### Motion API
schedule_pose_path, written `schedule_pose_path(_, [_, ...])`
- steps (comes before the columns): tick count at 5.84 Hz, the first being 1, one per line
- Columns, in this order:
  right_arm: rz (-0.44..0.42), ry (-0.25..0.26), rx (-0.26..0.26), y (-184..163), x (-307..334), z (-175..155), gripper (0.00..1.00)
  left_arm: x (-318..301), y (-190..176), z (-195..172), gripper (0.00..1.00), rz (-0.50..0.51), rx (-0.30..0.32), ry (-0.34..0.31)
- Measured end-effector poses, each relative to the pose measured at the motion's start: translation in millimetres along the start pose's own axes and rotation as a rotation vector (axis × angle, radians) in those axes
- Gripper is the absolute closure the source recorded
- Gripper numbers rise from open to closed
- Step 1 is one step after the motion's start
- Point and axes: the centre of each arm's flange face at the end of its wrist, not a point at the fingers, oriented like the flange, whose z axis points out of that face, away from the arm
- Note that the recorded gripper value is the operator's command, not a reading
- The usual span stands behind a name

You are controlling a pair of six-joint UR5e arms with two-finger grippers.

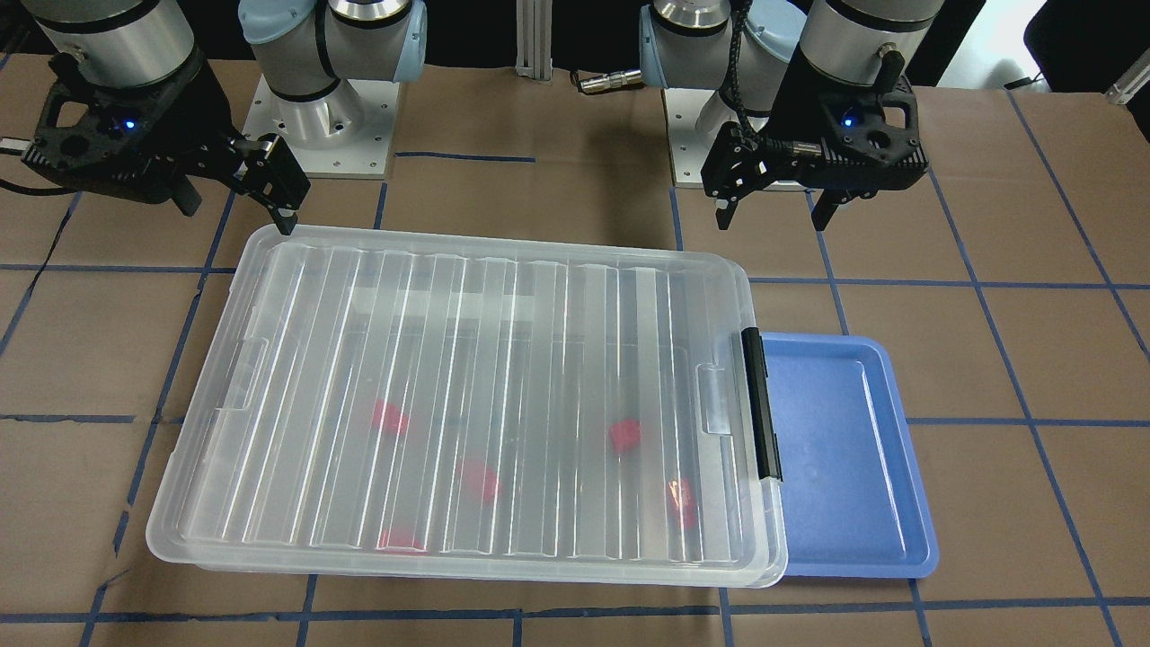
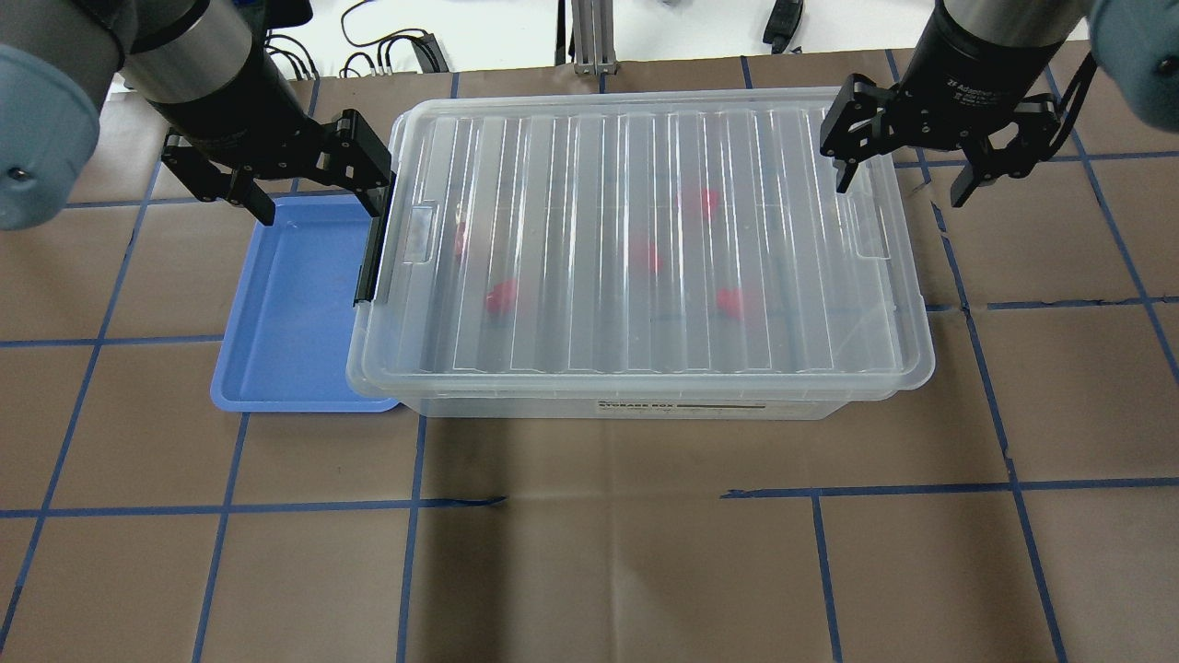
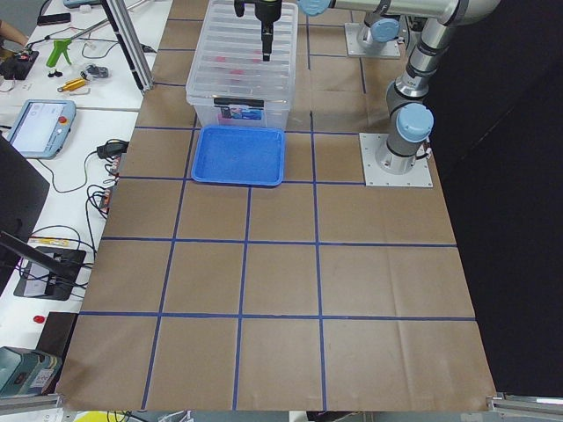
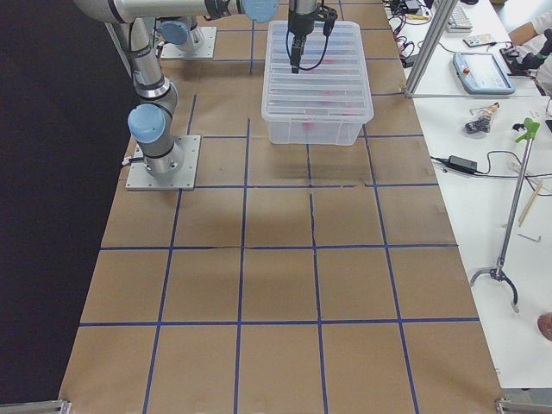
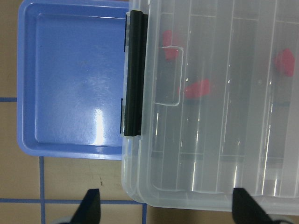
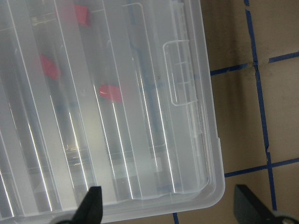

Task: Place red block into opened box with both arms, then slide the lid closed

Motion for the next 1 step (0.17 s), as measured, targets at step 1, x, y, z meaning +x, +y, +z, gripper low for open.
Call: schedule_pose_path(1, [0.0, -0.001, 0.0, 0.2, -0.2, -0.1, 0.0, 0.0, 0.0, 0.0, 0.0, 0.0, 0.0, 0.0])
